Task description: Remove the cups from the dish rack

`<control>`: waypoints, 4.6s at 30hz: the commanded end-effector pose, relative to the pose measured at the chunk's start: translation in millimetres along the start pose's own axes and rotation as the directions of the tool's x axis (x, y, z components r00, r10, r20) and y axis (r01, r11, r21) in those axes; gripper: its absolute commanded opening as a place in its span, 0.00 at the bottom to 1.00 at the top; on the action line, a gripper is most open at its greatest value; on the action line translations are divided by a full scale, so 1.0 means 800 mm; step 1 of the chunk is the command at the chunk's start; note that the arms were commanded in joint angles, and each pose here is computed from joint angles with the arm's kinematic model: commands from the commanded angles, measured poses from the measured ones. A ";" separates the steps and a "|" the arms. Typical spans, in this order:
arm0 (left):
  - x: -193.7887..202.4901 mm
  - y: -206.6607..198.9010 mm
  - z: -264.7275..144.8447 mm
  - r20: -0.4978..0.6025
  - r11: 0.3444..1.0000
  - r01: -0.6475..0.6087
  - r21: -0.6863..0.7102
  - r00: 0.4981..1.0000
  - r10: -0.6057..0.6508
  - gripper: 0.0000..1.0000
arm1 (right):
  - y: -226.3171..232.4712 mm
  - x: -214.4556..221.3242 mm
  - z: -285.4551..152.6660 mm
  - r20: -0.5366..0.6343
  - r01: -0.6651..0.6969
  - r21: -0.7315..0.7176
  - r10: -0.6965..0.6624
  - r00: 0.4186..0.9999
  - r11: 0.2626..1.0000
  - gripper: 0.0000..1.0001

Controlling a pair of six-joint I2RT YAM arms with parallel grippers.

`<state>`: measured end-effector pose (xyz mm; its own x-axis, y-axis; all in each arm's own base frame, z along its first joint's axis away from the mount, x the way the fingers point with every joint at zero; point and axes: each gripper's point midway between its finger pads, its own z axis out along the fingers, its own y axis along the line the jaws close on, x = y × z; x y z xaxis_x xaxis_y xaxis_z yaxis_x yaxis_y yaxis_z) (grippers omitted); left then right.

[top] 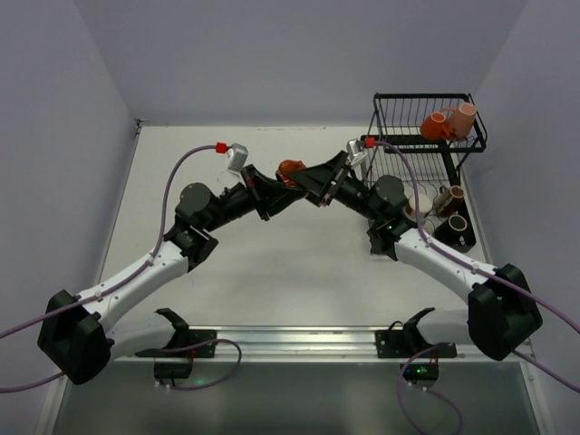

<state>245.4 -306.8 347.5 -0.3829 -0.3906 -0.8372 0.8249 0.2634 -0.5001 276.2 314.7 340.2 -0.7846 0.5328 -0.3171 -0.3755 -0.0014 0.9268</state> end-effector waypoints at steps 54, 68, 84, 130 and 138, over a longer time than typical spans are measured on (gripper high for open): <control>0.044 0.515 -0.282 -0.244 0.107 -0.222 -0.969 0.802 -0.546 0.06 | -0.095 0.069 -0.077 -0.228 0.532 0.355 -0.481 0.847 0.768 0.99; 0.019 0.511 -0.290 -0.226 0.087 -0.211 -0.974 0.840 -0.494 0.55 | -0.054 0.044 -0.078 -0.194 0.590 0.352 -0.560 0.805 0.726 0.99; -0.168 0.220 -0.148 -0.072 0.512 -0.171 -0.842 0.976 0.207 0.99 | 0.046 -0.158 -0.132 -0.008 0.602 0.665 -0.802 0.597 0.441 0.39; 0.060 0.034 -0.111 -0.364 0.880 -0.397 -0.260 0.885 0.292 1.00 | -0.183 -0.496 -0.279 -0.234 0.144 0.972 -0.664 0.710 -0.188 0.73; 0.064 0.039 -0.109 -0.374 0.879 -0.396 -0.265 0.883 0.284 1.00 | -0.192 -0.504 -0.266 -0.250 0.189 0.968 -0.677 0.693 -0.164 0.70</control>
<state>214.4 -240.3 262.9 -0.2837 0.0576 -0.9572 0.7590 0.6235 -0.1874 533.9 -81.3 263.2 -0.4488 0.2014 -0.8706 0.4320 0.9018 -0.0140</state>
